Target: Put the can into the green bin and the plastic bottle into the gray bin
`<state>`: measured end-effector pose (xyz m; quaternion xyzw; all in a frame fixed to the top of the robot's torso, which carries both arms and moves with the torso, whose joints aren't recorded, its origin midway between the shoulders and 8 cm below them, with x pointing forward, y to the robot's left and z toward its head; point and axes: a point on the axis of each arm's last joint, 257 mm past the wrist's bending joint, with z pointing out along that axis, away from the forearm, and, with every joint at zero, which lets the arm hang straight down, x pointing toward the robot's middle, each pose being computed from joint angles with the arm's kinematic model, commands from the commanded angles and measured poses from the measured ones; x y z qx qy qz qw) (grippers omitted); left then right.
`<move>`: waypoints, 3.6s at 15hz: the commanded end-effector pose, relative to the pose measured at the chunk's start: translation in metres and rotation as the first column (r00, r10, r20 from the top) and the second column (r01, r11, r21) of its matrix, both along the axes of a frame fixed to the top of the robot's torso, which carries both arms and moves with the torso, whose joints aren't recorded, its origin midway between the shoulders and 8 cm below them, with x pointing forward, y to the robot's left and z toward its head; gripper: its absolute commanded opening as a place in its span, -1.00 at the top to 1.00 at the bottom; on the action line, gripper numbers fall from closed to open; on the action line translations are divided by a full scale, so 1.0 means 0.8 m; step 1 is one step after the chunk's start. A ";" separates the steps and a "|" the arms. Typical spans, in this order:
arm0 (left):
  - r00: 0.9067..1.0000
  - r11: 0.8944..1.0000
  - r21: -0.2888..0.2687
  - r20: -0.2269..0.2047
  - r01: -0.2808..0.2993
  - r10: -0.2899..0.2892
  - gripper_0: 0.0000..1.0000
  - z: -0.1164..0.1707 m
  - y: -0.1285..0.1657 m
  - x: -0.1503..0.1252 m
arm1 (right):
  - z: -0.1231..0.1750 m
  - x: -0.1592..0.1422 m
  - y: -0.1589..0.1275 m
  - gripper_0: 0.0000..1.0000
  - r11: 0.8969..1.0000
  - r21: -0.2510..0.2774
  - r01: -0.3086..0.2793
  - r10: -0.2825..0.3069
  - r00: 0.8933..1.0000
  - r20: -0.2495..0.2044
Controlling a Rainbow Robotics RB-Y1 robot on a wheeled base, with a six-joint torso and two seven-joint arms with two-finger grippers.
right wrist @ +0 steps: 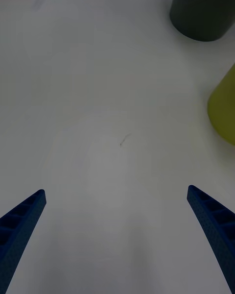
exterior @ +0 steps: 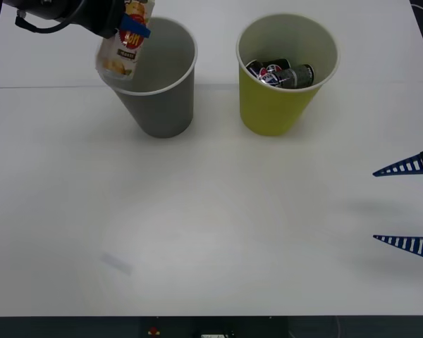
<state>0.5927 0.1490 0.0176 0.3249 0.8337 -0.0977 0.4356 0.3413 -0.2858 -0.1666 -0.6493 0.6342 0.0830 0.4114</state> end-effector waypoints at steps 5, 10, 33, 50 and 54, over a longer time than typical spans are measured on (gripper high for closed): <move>0.999 0.999 -0.008 0.013 0.044 -0.044 -1.00 0.005 -0.020 -0.008 | 0.000 0.000 0.000 -1.00 1.000 0.000 0.000 0.000 1.000 0.000; 0.978 0.978 -0.070 0.084 0.197 -0.191 -1.00 0.007 -0.008 -0.040 | 0.000 0.000 0.000 -1.00 1.000 0.000 0.000 0.000 1.000 0.000; 0.786 0.800 0.172 0.155 0.575 -0.598 -1.00 -0.190 0.192 -0.320 | 0.000 0.000 0.000 -1.00 1.000 0.000 0.000 0.000 1.000 0.000; 0.721 0.723 0.245 0.114 0.646 -0.684 -1.00 -0.217 0.186 -0.333 | 0.000 0.000 0.000 -1.00 1.000 0.000 0.000 0.000 1.000 0.000; 0.722 0.724 0.248 0.117 0.644 -0.682 -1.00 -0.217 0.187 -0.331 | 0.000 0.000 0.000 -1.00 1.000 0.000 0.000 0.000 1.000 0.000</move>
